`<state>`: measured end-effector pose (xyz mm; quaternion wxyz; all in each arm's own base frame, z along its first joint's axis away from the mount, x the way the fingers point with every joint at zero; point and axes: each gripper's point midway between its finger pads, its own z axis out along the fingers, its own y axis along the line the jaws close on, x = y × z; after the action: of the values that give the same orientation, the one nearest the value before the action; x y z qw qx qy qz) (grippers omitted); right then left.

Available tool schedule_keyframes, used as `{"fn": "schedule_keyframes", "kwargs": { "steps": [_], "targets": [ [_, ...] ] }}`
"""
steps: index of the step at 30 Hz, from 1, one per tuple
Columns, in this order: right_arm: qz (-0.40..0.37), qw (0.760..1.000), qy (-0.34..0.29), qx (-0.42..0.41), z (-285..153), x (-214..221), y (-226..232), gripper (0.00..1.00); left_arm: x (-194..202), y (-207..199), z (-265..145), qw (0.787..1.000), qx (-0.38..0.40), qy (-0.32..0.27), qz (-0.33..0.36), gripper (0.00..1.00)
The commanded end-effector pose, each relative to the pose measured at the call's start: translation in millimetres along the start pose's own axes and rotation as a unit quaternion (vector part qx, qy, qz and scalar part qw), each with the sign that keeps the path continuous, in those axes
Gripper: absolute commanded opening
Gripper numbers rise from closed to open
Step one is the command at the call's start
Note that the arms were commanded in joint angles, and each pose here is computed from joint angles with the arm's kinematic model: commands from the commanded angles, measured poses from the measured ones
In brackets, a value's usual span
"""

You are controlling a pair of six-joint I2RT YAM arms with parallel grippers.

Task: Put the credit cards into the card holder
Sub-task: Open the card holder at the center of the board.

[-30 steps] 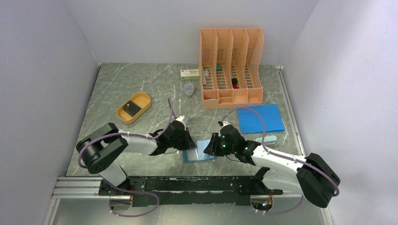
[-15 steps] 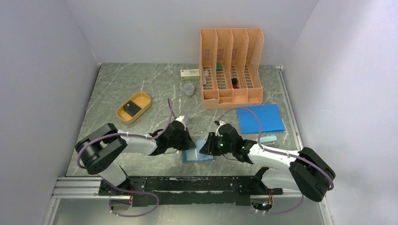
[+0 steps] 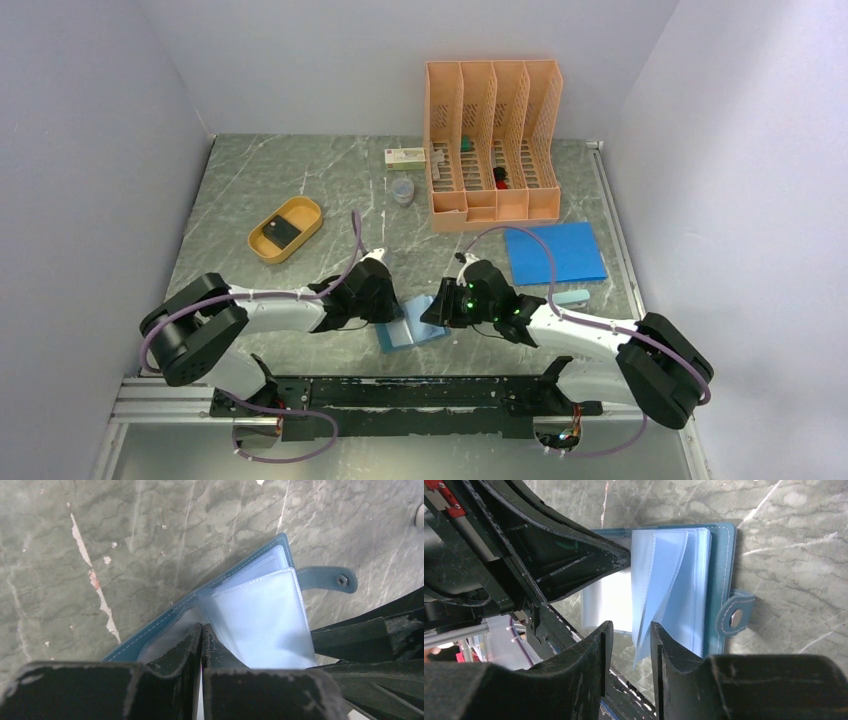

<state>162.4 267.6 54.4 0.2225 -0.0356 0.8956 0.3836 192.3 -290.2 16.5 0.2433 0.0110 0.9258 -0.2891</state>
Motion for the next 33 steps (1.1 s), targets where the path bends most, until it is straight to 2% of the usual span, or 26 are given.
{"fn": "schedule_keyframes", "kwargs": {
  "steps": [1,10,17,25,33],
  "targets": [
    [-0.01,0.999,-0.018,-0.027,-3,-15,19,0.37,4,18,-5,0.999,-0.042,0.005,0.019,0.09],
    [-0.023,0.999,-0.005,-0.042,2,-13,30,0.36,-2,13,-12,0.999,-0.038,-0.003,0.019,0.09],
    [-0.037,0.998,0.007,-0.053,7,-9,40,0.36,-15,3,-20,0.999,-0.027,-0.022,0.02,0.16],
    [-0.073,0.996,0.023,-0.053,15,-2,53,0.35,-20,4,-29,0.999,-0.035,-0.031,0.018,0.28],
    [-0.112,0.992,0.036,-0.034,26,7,56,0.35,-25,8,-39,0.998,-0.038,-0.044,-0.005,0.47]
  ]
}}
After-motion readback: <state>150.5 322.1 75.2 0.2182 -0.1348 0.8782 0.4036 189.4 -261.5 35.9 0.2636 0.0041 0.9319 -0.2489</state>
